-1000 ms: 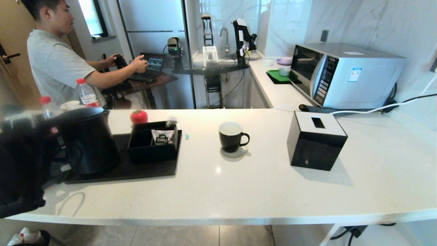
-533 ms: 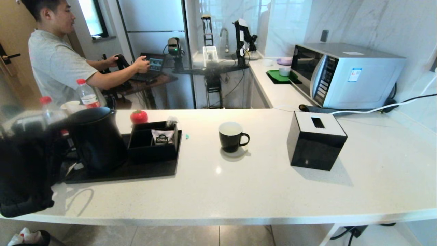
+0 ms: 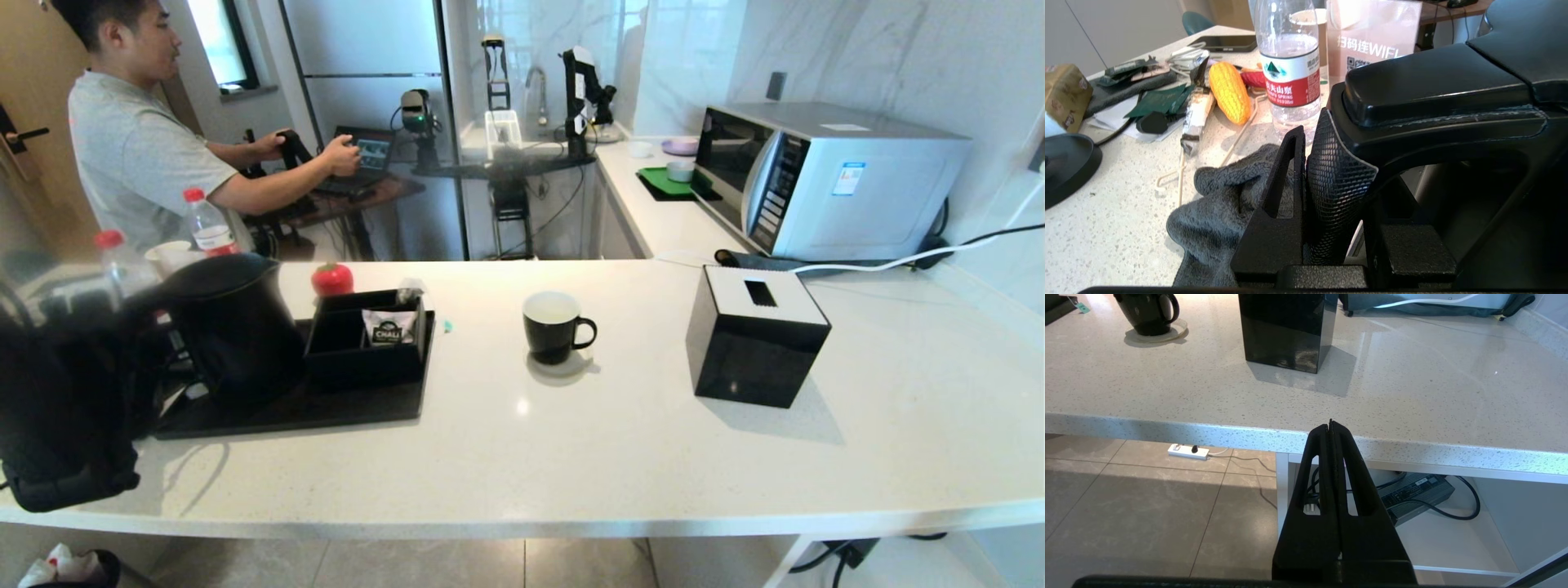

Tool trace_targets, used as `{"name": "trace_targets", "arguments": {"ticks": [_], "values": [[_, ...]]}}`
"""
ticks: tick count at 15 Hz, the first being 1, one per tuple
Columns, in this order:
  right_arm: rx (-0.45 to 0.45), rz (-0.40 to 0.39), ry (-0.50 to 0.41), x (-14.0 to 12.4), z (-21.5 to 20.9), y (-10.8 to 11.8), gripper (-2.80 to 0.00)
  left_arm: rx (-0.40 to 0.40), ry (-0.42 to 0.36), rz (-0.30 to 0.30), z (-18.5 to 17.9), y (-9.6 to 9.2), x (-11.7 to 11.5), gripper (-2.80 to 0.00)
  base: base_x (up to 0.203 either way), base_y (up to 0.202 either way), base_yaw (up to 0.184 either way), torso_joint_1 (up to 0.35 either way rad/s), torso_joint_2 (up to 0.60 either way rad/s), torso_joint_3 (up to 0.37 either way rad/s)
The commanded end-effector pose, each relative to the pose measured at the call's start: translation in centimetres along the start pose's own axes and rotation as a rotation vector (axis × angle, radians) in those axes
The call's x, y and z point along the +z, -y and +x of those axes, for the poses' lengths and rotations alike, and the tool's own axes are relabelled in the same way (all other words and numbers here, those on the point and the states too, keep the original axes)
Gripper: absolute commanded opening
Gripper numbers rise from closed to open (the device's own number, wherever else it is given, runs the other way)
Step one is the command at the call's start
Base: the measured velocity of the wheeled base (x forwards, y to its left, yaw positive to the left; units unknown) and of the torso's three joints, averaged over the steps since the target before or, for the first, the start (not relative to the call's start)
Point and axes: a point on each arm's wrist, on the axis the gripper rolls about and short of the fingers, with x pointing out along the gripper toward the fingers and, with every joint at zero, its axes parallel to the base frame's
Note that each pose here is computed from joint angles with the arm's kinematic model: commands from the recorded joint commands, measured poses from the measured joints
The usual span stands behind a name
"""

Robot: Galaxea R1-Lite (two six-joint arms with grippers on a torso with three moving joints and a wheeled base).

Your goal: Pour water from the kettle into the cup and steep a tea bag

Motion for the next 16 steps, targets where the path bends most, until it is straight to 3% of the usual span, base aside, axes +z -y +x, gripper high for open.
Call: {"name": "trace_targets", "arguments": {"ticks": [1,4,5,16], "values": [[0.001,-0.001,-0.002,0.00,0.01,0.00,-2.80,0.002,0.029,-0.007,0.07,0.01,-0.09,-2.80,0.000,0.000,0.000,0.000,0.00,0.000],[0.001,-0.001,-0.002,0.00,0.01,0.00,-2.80,0.000,0.022,-0.005,-0.07,0.03,-0.23,-2.80,0.000,0.000,0.000,0.000,0.00,0.000],[0.001,-0.001,-0.002,0.00,0.01,0.00,-2.80,0.002,0.021,-0.005,-0.05,-0.01,-0.28,0.00,0.000,0.000,0.000,0.000,0.00,0.000],[0.001,-0.001,-0.002,0.00,0.01,0.00,-2.80,-0.003,0.018,-0.004,-0.37,0.00,-0.14,0.00,0.000,0.000,0.000,0.000,0.00,0.000]]}}
